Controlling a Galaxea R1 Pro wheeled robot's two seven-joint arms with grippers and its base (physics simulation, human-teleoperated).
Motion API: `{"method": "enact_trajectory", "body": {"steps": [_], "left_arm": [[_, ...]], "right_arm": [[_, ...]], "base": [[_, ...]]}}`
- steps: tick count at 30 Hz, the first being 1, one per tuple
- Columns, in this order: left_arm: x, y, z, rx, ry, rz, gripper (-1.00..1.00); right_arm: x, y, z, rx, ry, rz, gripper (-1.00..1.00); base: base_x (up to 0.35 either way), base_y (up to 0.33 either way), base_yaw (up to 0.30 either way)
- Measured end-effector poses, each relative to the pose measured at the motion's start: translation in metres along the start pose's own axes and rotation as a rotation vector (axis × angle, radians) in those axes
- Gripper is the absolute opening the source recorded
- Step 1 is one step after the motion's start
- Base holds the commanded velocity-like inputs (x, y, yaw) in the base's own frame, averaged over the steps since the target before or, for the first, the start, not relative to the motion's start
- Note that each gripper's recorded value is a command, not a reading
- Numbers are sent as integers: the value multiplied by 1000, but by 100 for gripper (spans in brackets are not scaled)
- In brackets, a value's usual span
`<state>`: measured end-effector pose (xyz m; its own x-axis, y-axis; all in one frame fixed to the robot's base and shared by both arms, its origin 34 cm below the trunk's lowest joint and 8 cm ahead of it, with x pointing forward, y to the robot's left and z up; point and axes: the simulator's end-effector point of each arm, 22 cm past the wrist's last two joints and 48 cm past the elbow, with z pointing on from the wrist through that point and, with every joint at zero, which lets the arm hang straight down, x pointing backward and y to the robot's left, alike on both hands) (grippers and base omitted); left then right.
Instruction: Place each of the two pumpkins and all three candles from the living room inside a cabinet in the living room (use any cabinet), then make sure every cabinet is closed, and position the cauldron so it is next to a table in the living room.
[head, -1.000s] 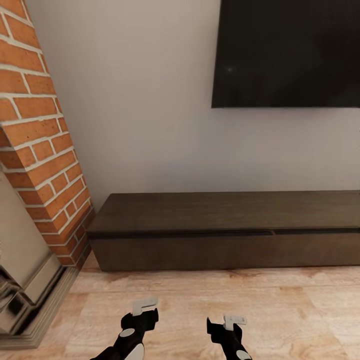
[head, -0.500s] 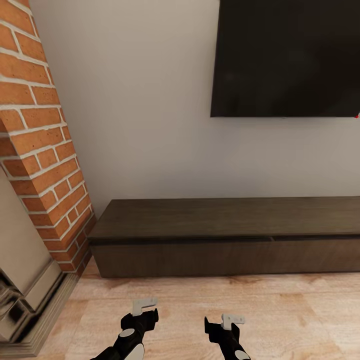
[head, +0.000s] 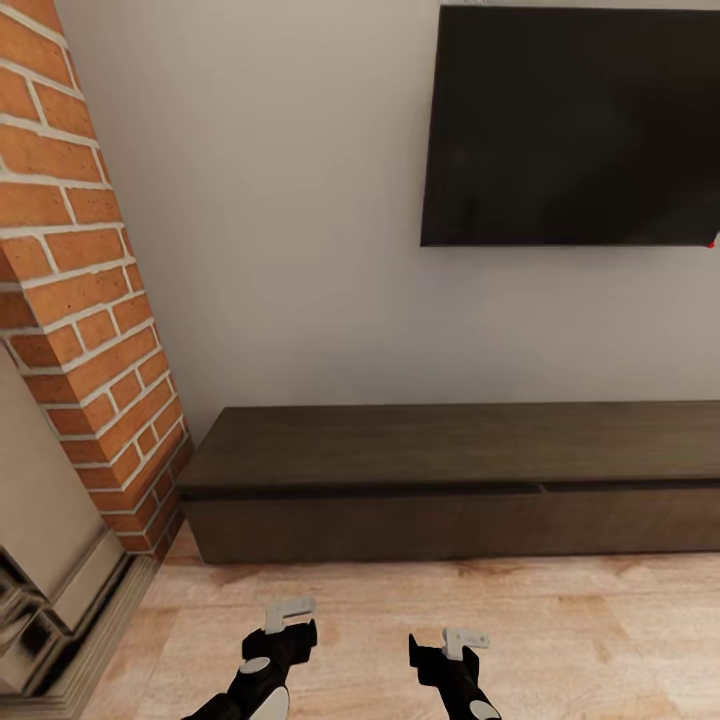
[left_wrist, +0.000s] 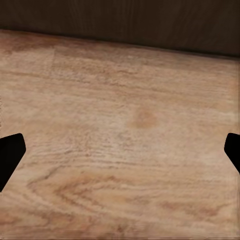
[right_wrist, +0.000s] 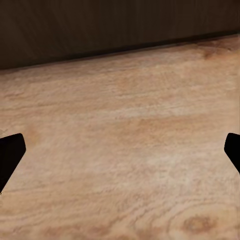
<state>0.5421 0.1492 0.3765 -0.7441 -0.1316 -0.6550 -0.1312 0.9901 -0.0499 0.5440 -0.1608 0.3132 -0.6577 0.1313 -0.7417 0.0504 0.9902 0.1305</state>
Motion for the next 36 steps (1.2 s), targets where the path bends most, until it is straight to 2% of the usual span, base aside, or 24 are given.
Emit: {"method": "enact_trajectory", "body": {"steps": [5,7,8,10,36], "left_arm": [[-1,1,-6,-3,36,24,100],[-6,3,-8,-9,40,16,100],[-14,11,-7,-25,41,-16,100],[-19,14,-9,-30,41,-28,100],[-64,11,-43,-34,44,-35,100]], "right_arm": [[-10,1,-5,3,-1,3,100],[-14,2,-7,4,1,5,100],[-14,3,-9,4,10,7,100],[-17,4,-11,2,12,6,100],[-69,12,-38,1,-1,5,100]], "base": [[0,0,0],[0,0,0],[0,0,0],[0,0,0],[0,0,0]]}}
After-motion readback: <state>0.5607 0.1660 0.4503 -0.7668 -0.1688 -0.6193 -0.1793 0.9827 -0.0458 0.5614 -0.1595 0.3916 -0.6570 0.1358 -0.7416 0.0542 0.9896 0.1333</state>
